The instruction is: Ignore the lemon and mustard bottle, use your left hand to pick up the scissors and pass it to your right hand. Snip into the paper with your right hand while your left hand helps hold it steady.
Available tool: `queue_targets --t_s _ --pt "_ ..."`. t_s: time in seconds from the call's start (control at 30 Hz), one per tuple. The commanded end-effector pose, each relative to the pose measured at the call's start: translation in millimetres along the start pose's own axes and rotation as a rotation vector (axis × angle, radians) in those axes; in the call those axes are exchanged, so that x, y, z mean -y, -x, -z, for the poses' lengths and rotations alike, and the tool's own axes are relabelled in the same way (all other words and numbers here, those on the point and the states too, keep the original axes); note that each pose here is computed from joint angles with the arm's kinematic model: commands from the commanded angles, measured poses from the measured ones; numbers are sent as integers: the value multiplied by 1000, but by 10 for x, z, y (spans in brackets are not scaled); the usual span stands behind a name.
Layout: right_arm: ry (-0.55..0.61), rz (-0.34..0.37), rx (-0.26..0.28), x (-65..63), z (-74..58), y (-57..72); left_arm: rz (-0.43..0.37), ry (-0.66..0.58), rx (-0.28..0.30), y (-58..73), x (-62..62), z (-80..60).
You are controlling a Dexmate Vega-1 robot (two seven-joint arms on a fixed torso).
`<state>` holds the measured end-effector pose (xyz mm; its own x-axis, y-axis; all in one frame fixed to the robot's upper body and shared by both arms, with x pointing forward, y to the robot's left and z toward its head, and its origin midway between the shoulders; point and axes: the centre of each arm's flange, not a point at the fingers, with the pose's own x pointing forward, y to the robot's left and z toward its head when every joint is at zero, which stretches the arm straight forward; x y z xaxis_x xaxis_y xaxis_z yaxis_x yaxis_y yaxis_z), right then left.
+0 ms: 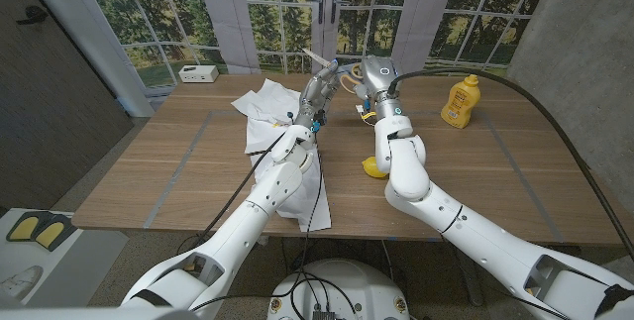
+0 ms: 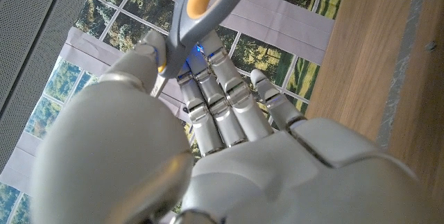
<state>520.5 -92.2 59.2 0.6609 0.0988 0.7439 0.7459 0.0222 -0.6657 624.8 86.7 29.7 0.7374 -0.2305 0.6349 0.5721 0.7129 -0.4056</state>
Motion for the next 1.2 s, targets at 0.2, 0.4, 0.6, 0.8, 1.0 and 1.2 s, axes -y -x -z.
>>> queue_targets --t_s 0.2,0.4,0.6,0.8,1.0,1.2 --pt "-47 -28 -28 21 104 -26 90 -80 35 -9 14 -31" --pt "-64 -22 -30 25 121 -26 104 -97 37 0 15 -42" --pt "-85 -15 -23 41 139 -19 99 -99 32 15 -4 -42" --pt "-112 -9 -6 61 139 -5 101 -101 31 20 -9 -45" --pt "-127 8 7 88 136 20 111 -106 32 29 -5 -48" --pt "-153 10 11 103 156 25 118 -120 24 28 -5 -50"
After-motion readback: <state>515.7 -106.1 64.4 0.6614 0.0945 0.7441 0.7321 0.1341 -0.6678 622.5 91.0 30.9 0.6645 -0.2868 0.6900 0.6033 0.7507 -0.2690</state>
